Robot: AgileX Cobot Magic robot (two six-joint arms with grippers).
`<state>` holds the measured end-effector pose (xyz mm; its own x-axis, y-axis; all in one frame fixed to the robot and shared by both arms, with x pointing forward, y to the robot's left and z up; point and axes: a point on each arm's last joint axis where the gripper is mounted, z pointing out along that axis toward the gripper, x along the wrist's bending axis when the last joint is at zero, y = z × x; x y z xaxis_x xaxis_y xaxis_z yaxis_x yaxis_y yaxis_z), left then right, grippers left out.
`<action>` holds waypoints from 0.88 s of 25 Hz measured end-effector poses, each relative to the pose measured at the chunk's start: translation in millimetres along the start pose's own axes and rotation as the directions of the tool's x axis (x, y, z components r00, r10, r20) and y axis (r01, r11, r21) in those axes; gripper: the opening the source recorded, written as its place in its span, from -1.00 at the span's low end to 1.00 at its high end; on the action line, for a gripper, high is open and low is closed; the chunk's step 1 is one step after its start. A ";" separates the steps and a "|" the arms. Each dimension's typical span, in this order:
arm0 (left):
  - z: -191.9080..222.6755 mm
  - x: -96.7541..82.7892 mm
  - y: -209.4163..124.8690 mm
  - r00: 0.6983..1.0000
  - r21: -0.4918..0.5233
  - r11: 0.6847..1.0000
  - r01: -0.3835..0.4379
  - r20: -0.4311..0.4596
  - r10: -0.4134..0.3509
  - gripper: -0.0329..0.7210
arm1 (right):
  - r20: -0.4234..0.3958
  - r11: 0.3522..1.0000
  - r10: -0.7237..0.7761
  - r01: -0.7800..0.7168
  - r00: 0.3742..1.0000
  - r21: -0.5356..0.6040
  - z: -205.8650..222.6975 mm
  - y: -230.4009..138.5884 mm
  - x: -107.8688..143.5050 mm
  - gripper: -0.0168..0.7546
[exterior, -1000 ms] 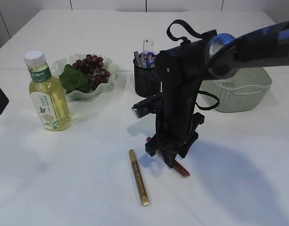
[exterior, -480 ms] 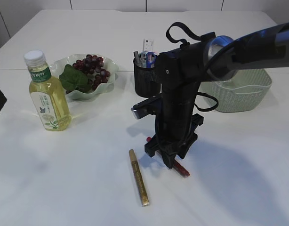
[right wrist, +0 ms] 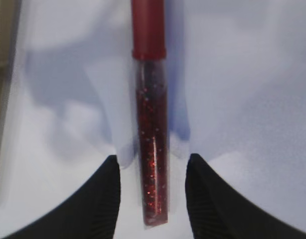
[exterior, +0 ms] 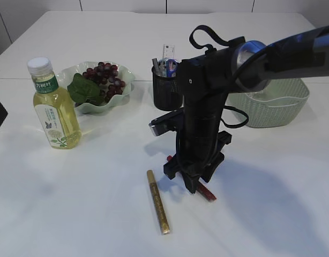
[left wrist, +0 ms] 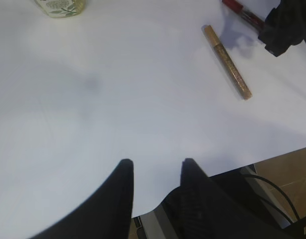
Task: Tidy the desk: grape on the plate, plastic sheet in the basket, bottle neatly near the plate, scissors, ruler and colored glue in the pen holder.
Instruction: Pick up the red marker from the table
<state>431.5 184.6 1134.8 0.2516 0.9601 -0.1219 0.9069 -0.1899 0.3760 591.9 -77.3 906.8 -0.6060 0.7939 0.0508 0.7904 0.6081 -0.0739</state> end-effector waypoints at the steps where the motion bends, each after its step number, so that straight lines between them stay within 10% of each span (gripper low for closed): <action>1: 0.0 0.0 0.0 1.000 0.000 1.000 0.000 0.000 0.000 -0.28 | -0.004 1.000 0.002 -0.002 1.000 -0.002 0.0 0.2 0.3 -0.05; 22: 0.0 -1.9 -0.6 1.000 0.001 1.000 -0.008 0.003 0.008 -0.28 | -0.029 1.000 0.005 -0.006 1.000 -0.007 6.0 2.5 2.2 -0.05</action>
<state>430.5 183.0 1134.8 0.2600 0.9579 -0.1219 0.9052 -0.1979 0.3760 592.1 -74.1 900.7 -0.5988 0.7970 0.0794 0.7944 0.6036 -0.0676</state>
